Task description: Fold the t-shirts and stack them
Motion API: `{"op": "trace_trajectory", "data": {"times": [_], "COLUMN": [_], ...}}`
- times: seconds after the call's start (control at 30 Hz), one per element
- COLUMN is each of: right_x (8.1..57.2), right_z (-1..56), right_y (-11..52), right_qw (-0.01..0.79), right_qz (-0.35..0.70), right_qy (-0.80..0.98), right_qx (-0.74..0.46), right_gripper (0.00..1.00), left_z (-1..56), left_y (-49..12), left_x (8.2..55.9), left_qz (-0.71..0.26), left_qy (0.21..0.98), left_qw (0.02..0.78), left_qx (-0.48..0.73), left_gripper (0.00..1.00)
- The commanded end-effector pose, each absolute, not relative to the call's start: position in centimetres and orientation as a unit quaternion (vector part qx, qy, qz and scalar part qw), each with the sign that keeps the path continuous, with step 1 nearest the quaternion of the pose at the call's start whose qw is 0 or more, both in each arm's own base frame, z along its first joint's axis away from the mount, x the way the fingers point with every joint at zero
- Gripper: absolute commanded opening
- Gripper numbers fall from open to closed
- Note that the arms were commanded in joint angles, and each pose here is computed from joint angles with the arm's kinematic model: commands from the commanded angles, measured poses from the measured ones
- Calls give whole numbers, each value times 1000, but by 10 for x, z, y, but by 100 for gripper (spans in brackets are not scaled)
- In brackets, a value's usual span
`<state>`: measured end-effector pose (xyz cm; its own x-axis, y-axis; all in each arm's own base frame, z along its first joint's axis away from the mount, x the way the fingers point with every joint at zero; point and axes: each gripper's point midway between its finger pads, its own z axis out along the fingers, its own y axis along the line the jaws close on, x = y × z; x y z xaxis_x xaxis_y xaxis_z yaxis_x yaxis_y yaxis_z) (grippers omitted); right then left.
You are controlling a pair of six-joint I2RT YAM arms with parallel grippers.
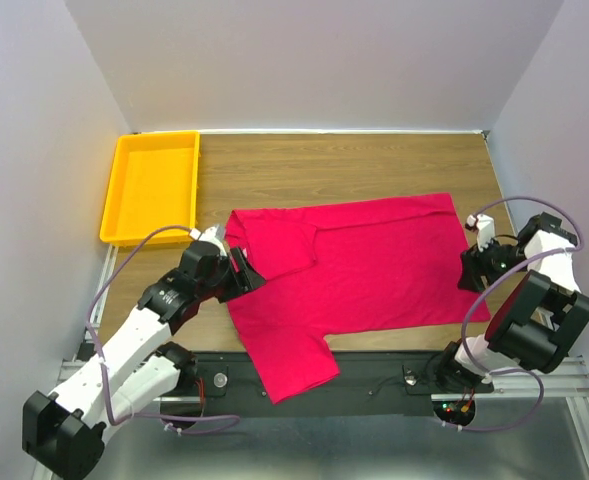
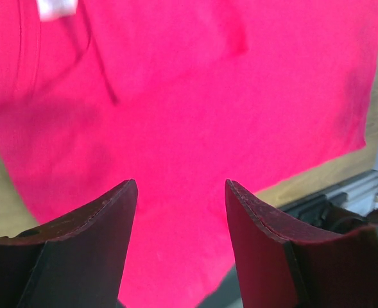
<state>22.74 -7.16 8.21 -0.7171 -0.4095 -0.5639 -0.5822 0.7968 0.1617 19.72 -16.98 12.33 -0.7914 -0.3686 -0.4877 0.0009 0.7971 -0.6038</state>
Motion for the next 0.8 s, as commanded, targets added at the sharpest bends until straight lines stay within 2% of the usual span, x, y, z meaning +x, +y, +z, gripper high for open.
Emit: {"op": "trace_trajectory", "data": {"times": [0.0,0.3,0.47,0.77], "right_x": [207,198,196,195], "right_z": [83,73,69,64], "right_y": [-80,-86,-88,-88], "right_qw": [225,206,200,196], "right_qz": [132,108,103,106], "right_qy": [917,933,939,943], "right_qx": [-301,-275,-261,-247], "right_gripper": [72,73,73,73], "left_z": [113,67,72,61], "left_y": [-167,-147,-140,-134], "left_x": [169,125,119,117], "left_qz": [-316,-224,-186,-148], "left_qy": [901,936,947,947], "left_qw": [236,101,81,58], "left_qx": [-179,-251,-249,-280], "left_gripper": [68,61,60,64]}}
